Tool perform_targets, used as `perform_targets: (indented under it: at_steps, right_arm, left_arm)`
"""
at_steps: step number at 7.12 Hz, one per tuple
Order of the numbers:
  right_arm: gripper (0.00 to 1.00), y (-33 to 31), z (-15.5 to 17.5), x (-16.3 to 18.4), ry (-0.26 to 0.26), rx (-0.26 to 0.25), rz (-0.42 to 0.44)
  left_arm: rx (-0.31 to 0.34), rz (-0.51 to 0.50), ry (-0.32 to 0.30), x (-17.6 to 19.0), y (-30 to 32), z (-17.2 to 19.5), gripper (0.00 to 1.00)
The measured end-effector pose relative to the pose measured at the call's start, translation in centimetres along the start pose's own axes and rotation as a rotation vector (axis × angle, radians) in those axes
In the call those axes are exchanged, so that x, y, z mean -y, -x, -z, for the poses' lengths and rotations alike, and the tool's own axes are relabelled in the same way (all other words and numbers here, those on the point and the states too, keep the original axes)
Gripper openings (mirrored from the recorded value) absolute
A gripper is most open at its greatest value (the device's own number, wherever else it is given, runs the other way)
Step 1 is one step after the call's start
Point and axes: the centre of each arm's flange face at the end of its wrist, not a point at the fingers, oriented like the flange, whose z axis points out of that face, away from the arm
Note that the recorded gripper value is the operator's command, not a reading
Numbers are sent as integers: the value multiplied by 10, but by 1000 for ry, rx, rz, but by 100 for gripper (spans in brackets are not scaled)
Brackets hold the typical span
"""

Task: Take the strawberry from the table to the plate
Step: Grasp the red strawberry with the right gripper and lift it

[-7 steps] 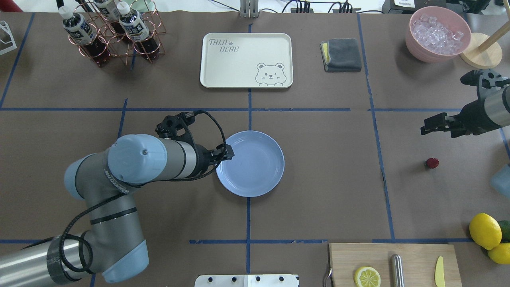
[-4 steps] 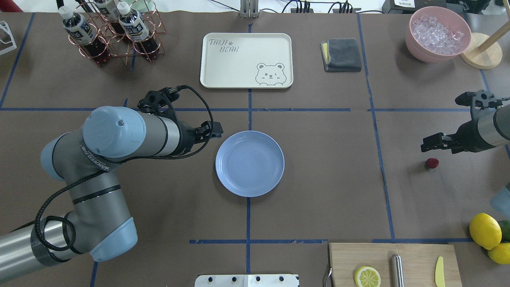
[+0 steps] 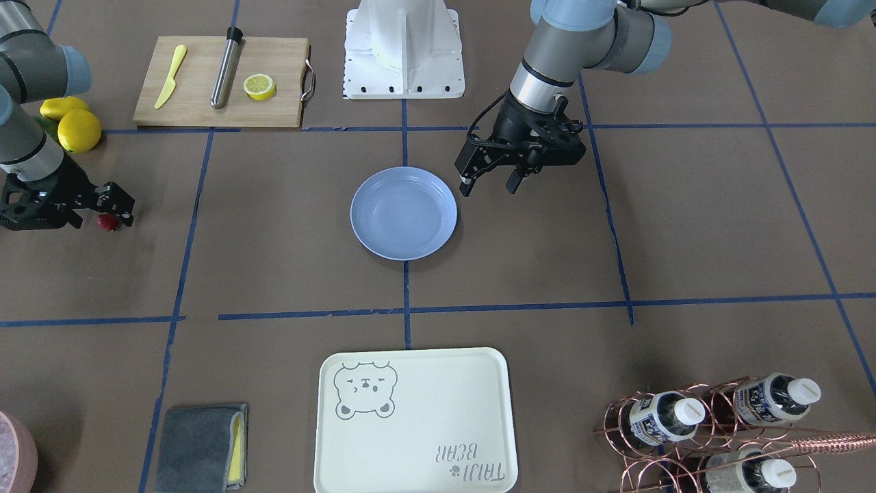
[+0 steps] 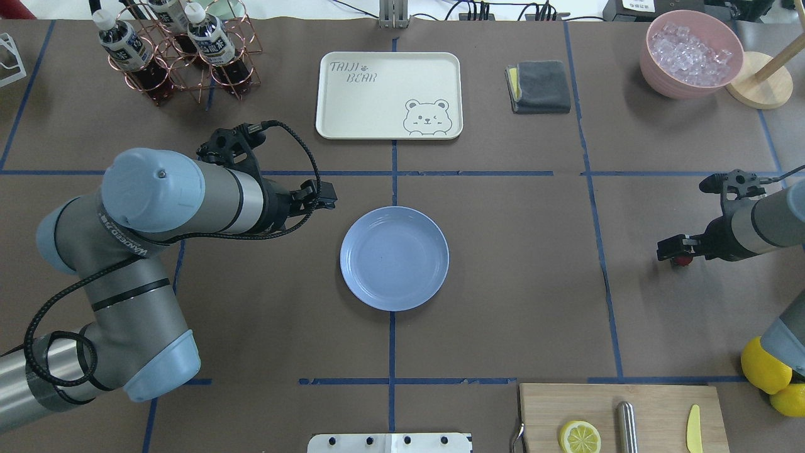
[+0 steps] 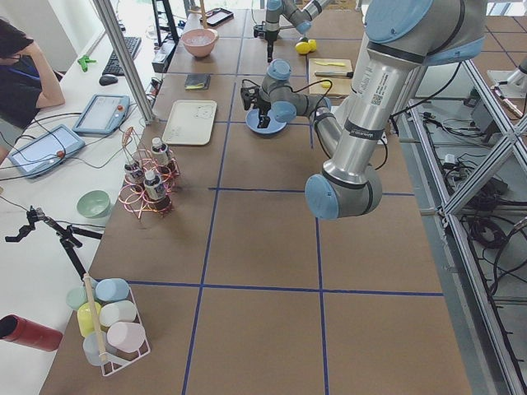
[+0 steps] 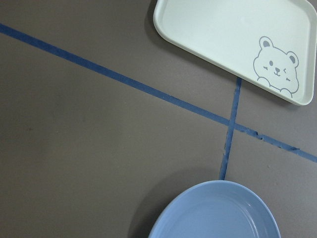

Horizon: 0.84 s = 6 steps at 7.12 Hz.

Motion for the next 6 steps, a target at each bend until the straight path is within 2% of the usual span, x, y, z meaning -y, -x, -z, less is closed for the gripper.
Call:
perform_targets:
  at_steps: [1, 2, 4, 6]
  right_arm:
    - [100, 3, 0, 1, 0, 6, 5]
    - [94, 4, 0, 1, 1, 9, 6]
    - [56, 3, 2, -1, 1, 10, 5]
    - [27, 2, 4, -2, -1, 11, 5]
  left_arm:
    - [2, 1, -1, 1, 1, 0, 100]
    - [2, 1, 0, 1, 1, 0, 100]
    - [0, 0, 0, 1, 1, 1, 100]
    - [-2, -1, 0, 0, 0, 1, 100]
